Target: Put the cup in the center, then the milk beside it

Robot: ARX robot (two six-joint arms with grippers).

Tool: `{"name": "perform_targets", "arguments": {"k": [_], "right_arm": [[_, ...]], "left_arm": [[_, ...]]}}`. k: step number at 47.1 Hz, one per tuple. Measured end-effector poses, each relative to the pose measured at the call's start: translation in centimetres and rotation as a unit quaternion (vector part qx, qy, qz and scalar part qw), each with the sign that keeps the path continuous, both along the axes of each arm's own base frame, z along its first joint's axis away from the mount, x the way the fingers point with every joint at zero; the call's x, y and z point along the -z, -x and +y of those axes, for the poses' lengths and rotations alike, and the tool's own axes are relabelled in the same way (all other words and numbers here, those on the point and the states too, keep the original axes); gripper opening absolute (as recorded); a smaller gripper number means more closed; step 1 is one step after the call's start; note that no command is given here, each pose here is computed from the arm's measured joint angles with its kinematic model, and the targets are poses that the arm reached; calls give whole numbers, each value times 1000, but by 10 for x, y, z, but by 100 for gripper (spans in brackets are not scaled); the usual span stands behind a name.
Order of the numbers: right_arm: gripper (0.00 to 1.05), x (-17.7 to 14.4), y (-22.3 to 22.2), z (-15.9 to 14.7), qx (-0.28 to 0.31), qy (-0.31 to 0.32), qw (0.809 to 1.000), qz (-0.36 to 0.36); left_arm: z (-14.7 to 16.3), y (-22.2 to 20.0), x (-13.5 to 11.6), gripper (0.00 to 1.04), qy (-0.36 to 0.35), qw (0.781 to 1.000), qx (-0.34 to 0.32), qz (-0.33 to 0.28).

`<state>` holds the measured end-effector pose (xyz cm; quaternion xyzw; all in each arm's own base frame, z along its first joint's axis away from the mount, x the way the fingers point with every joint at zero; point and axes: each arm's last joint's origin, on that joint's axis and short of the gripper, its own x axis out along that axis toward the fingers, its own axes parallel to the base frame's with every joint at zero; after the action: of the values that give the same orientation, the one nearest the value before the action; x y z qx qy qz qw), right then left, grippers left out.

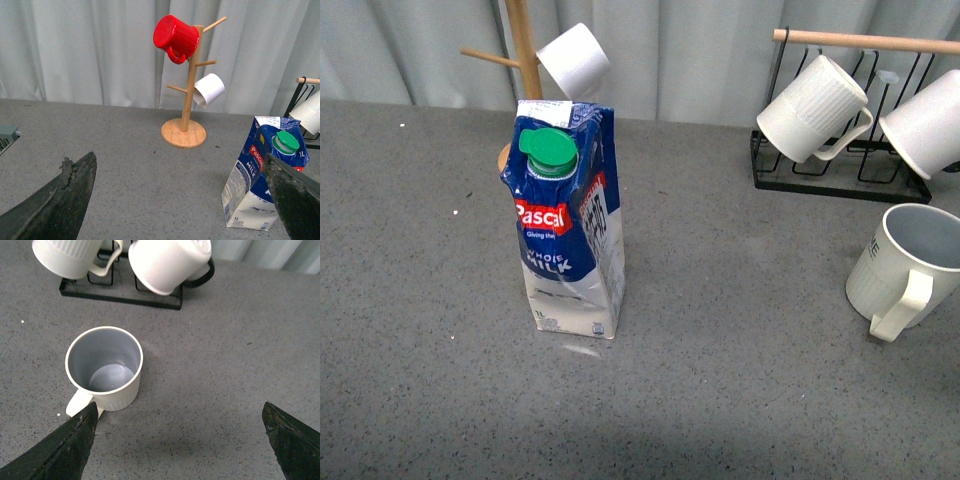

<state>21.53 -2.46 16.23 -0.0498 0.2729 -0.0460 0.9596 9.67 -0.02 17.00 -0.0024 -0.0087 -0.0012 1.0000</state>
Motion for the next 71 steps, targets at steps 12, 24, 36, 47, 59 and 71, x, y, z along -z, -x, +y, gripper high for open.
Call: {"name": "perform_targets", "arguments": {"k": [12,24,36,47,59,71], "right_arm": [[96,13,-48,-2,17,-22,997,69],[96,36,-90,-2,46,-43,988,143],[96,51,-111,-1,61,-74,979,179],[91,55,-121,3,72,-85,975,190],[59,61,-123,3,82,-95,971,204],[21,59,-126,3,90,-106,970,198]], "left_arm": [[0,0,0,98,0,1000,0,0],[0,0,0,98,0,1000,0,0],[0,0,0,98,0,1000,0,0],[0,0,0,98,0,1000,0,0],[0,0,0,98,0,1000,0,0],[0,0,0,98,0,1000,0,0]]}}
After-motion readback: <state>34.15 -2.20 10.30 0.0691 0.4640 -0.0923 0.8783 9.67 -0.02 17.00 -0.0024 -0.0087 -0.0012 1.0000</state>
